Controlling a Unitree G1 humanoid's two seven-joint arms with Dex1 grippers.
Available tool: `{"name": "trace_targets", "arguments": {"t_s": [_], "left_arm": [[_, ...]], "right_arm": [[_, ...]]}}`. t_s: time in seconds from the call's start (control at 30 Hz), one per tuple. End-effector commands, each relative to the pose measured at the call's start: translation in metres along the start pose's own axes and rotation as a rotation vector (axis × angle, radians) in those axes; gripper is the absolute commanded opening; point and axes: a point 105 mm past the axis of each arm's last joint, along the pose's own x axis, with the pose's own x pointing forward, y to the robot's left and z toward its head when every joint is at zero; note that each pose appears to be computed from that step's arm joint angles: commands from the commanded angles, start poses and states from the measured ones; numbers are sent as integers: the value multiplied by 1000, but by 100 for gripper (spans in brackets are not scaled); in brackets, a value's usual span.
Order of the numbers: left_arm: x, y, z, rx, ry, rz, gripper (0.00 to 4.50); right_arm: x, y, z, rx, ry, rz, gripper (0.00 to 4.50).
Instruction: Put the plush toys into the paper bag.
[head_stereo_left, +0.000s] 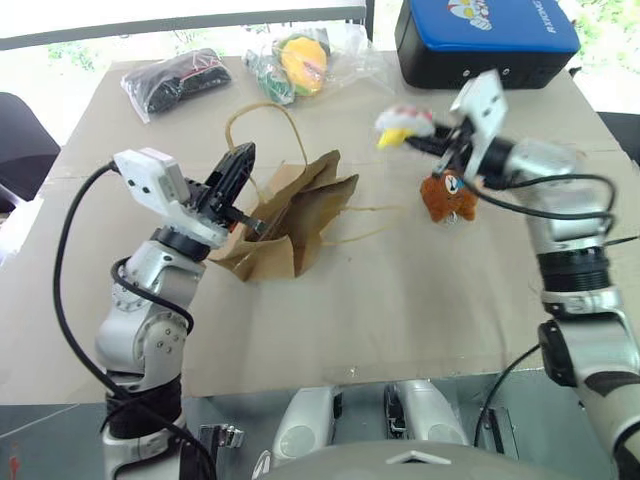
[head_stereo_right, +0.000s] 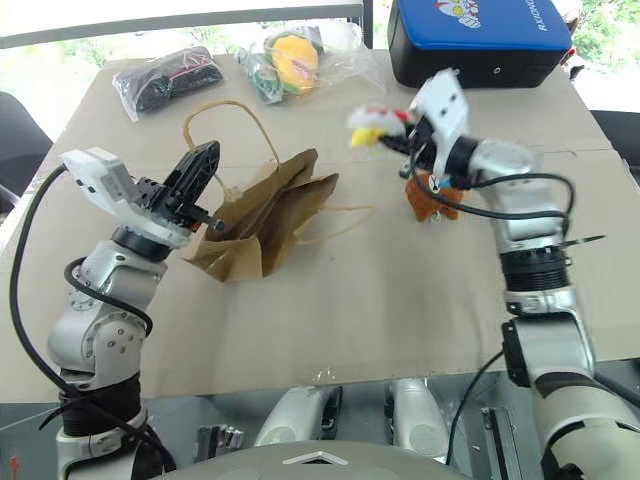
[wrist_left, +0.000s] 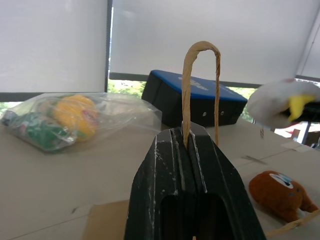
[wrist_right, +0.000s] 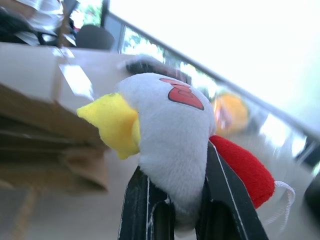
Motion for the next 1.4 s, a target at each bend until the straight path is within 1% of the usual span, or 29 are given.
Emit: {"name": "trace_targets", "arguments": {"t_s": [0.03, 0.1, 0.2, 0.37, 0.5, 0.6, 0.63, 0.67, 0.7, 0.73, 0.77, 0.8, 0.87, 1.0, 1.07, 1.2, 1.27, 1.33, 1.4], "left_arm": [[6, -5, 10, -25, -47, -14, 0], [9, -7, 10, -44, -55, -21, 0], [12, -10, 10, -62, -63, -35, 0], [13, -20, 7, -82, -65, -69, 0], [14, -25, 5, -93, -69, -73, 0], [15, -29, 5, -107, -85, -75, 0], [14, -31, 5, -111, -90, -76, 0], [14, -32, 6, -119, -98, -76, 0], [13, -34, 6, -124, -103, -76, 0], [12, -35, 7, -130, -109, -74, 0], [10, -34, 8, -139, -118, -65, 0], [8, -32, 9, -145, -126, -53, 0], [2, -28, 11, -161, -146, -27, 0], [-4, -17, 16, -212, -186, 26, 0], [-5, -14, 17, -249, -206, 43, 0], [-3, -7, 23, -371, -275, 82, 0], [-4, 6, 34, -482, -355, 122, 0], [-6, 13, 38, -501, -371, 132, 0], [-8, 17, 37, -524, -370, 147, 0]], "right_arm": [[5, 24, 27, -95, -43, 134, 2], [12, 41, 27, -155, -8, 218, 2], [25, 58, 13, -227, 55, 298, 2], [58, 70, -11, -341, 124, 395, 2], [83, 95, -15, -380, 122, 553, 2], [100, 107, -25, -383, 139, 614, 2], [105, 111, -25, -348, 130, 632, 2], [107, 114, -27, -341, 128, 663, 82], [108, 116, -28, -337, 126, 684, 118], [109, 115, -30, -348, 128, 680, 178], [111, 110, -30, -363, 123, 640, 217], [112, 105, -29, -370, 118, 615, 276], [104, 98, -29, -356, 118, 602, 364], [76, 71, -28, -274, 142, 539, 364], [61, 59, -30, -276, 171, 501, 364], [36, 33, -30, -175, 212, 366, 364], [19, 16, -37, -103, 255, 273, 364], [-1, 0, -49, -52, 330, 178, 364], [-17, -12, -61, -6, 395, 105, 364]]}}
